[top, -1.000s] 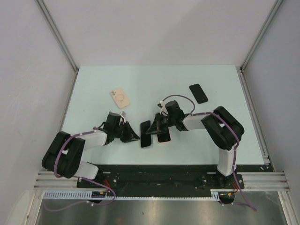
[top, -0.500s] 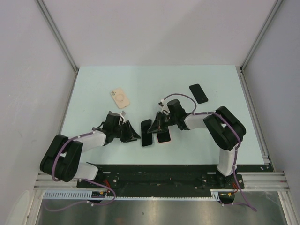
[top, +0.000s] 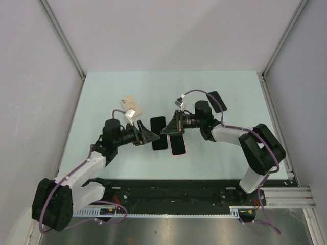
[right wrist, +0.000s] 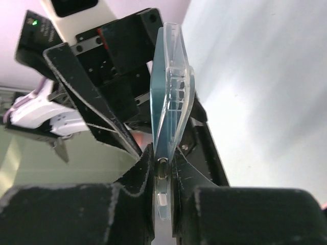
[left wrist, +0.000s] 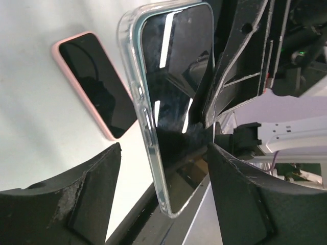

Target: Put the phone into the phone case

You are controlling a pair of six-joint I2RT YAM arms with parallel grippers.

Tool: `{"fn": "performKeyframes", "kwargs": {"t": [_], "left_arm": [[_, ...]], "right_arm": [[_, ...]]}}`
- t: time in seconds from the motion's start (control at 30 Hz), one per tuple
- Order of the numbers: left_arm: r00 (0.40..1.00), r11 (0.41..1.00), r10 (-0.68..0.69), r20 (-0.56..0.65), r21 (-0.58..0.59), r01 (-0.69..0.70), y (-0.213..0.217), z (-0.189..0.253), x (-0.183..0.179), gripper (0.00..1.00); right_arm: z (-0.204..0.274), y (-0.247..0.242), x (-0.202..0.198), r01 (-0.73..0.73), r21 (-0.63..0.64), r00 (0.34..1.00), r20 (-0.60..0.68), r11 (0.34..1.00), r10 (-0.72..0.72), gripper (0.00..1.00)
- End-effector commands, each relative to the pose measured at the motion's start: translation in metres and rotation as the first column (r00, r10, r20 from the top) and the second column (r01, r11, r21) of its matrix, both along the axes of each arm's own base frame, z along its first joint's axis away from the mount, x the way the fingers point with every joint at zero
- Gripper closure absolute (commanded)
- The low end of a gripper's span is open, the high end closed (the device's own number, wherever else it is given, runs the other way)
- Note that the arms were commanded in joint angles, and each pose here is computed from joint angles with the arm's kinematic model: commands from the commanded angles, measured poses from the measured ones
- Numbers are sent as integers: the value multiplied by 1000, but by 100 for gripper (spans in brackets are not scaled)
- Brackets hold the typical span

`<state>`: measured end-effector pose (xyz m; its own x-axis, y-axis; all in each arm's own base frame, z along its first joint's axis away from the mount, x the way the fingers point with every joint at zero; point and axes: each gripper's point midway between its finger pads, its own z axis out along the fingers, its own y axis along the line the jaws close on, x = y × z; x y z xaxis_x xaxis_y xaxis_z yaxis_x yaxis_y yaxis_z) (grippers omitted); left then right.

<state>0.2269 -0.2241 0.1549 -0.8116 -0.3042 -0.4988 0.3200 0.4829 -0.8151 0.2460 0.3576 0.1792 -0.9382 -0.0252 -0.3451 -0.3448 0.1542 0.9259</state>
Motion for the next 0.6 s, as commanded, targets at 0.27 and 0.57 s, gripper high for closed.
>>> {"fn": "performKeyframes", "kwargs": {"t": [0.27,0.57], "left_arm": [[983,971,-163,81,-161,174,-19,32,-20,73],[990,972,-103,92,-203,120,-17,44,-14,100]], "right_arm": [[53,-5,-25,-119,234,992,71,965,105,81],[31,-16,-42,-124,204,992,33,971,119,48]]}}
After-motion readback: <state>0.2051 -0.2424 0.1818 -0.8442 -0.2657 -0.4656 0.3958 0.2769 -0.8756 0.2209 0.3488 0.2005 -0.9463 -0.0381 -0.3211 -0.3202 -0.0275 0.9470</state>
